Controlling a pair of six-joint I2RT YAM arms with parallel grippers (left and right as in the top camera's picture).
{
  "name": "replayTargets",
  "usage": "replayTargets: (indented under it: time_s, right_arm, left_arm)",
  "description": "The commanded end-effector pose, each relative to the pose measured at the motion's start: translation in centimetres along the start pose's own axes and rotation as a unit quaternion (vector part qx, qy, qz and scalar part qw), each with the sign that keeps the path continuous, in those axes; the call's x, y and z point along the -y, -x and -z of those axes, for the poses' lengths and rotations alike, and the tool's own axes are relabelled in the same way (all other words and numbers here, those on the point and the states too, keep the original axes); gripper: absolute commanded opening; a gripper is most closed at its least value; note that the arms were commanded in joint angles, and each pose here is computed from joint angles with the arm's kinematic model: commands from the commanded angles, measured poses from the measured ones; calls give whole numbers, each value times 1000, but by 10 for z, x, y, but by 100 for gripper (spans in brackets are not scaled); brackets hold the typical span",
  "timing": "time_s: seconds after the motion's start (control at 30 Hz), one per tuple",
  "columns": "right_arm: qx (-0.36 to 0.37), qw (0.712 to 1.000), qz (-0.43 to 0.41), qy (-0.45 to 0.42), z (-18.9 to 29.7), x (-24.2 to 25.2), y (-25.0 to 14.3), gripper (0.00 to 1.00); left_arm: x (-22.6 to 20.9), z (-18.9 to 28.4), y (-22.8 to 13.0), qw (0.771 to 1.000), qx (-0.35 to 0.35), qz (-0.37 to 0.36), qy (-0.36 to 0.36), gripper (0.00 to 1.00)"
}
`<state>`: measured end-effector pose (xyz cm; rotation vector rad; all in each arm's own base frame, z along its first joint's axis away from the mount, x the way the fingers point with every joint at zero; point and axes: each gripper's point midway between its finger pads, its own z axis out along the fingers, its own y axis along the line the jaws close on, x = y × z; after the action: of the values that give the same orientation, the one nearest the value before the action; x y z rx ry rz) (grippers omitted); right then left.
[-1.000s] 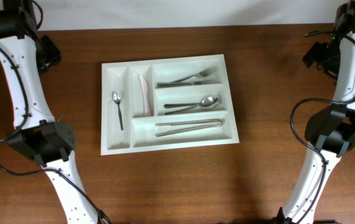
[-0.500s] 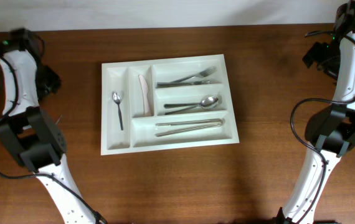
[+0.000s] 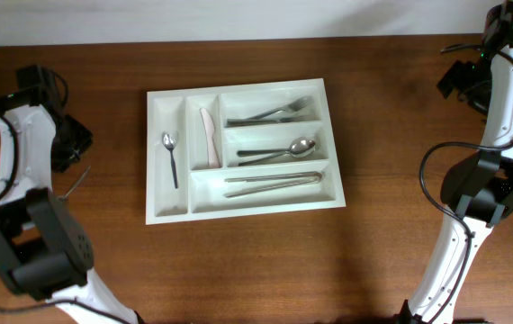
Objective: Pack container
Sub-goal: 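Move the left gripper down to the remaining silver spoon on the table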
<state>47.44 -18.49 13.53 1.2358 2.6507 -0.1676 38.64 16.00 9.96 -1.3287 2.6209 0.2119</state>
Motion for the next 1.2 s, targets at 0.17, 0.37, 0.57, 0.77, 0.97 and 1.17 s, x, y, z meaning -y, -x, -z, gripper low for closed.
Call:
replayTargets:
  time_s: [0.17,0.37,0.57,0.77,0.97,1.17]
  right_arm:
    - [25,1000,-3,13,23,0,7,99]
    - [25,1000,-3,13,23,0,7,99]
    - [25,1000,-3,13,23,0,7,99]
    - [25,1000,-3,13,23,0,7,99]
    - [25,1000,-3,13,23,0,7,99]
    - [25,1000,-3,13,23,0,7,99]
  left_arm:
    - [-56,8,-10,998,28,59,-1,43]
    - [-77,-21,-29,994,-12,96,-52,42]
    - [-90,-48,-44,986,-46,119,-103,35]
    - [-90,-51,-36,987,-29,78,-136,36]
    - [-88,-50,-17,985,8,59,-159,44]
    - [-91,-53,-12,985,16,63,-159,49]
